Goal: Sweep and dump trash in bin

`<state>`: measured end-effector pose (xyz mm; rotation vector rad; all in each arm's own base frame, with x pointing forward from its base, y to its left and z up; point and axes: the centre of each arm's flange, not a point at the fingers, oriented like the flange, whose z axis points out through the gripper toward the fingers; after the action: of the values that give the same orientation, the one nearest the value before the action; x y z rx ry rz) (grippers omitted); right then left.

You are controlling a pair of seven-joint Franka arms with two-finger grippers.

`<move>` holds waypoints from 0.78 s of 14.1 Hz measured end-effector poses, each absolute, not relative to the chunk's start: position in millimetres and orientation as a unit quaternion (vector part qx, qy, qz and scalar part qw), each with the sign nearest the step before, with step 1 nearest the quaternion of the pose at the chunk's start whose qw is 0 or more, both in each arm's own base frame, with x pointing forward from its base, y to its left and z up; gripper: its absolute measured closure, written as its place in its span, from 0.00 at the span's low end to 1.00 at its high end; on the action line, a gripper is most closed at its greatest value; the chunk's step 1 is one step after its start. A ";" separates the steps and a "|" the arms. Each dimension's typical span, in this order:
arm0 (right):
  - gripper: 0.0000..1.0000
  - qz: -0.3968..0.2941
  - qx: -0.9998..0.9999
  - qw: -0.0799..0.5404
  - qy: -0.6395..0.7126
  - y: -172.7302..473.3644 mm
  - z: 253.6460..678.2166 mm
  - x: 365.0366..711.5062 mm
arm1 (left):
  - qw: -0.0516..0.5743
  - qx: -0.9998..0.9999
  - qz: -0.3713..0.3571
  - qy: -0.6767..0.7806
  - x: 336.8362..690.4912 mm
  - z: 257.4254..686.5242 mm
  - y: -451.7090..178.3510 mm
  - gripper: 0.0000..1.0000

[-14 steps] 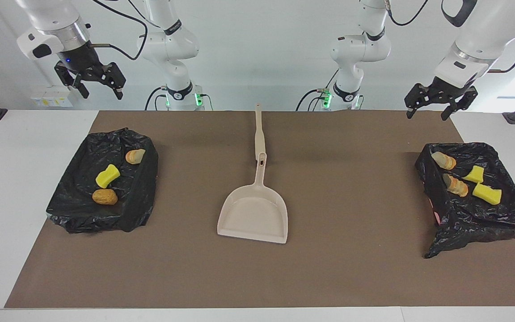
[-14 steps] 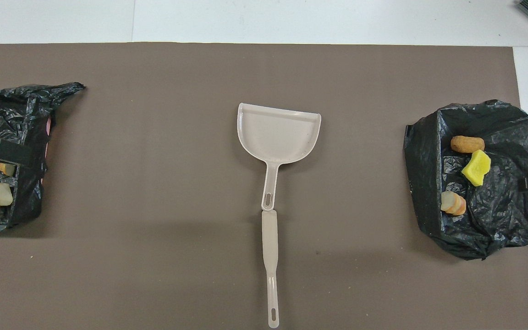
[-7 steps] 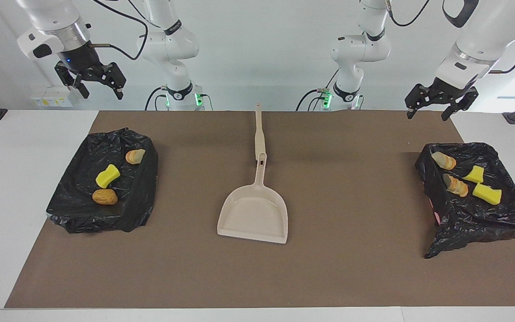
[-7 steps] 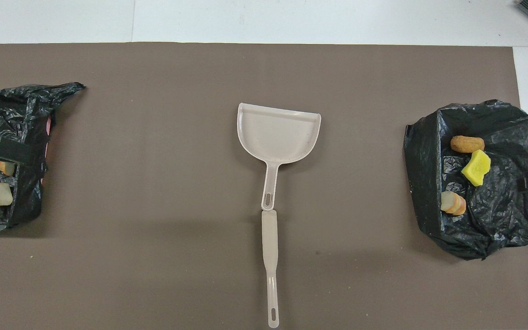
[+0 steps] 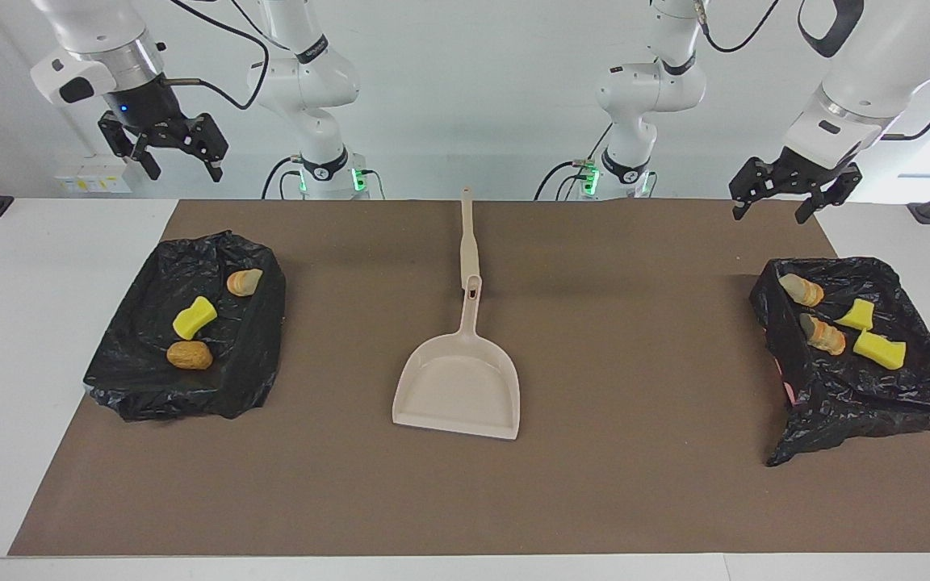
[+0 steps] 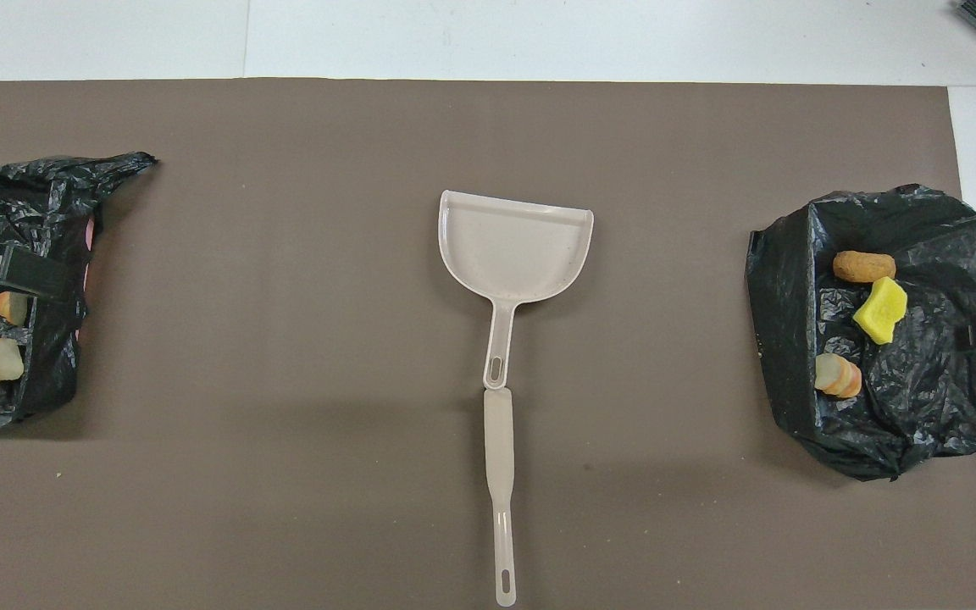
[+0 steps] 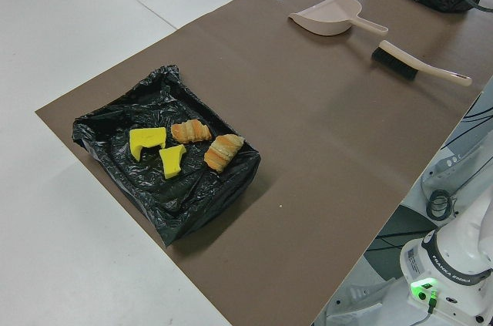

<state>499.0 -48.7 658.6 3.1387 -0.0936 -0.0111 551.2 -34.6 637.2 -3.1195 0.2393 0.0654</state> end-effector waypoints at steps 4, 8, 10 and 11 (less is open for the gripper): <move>0.00 -0.003 1.000 0.001 -0.027 -49.1 658.6 499.0 | 0.006 -0.997 0.021 0.076 551.2 637.2 -34.6 0.00; 0.00 -0.002 1.000 0.001 0.009 -53.8 658.8 498.9 | 0.006 -0.997 0.021 0.077 551.3 637.0 -34.5 0.00; 0.00 0.002 1.000 0.002 0.008 -54.8 659.3 499.7 | 0.006 -0.997 0.021 0.077 551.3 637.0 -34.5 0.00; 0.00 0.002 1.000 0.002 0.008 -55.0 659.1 499.7 | 0.006 -0.997 0.021 0.077 551.3 637.0 -34.5 0.00</move>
<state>499.7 -55.0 659.1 3.1370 0.0254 0.0057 551.3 -34.5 637.0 -3.1196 0.2394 0.0659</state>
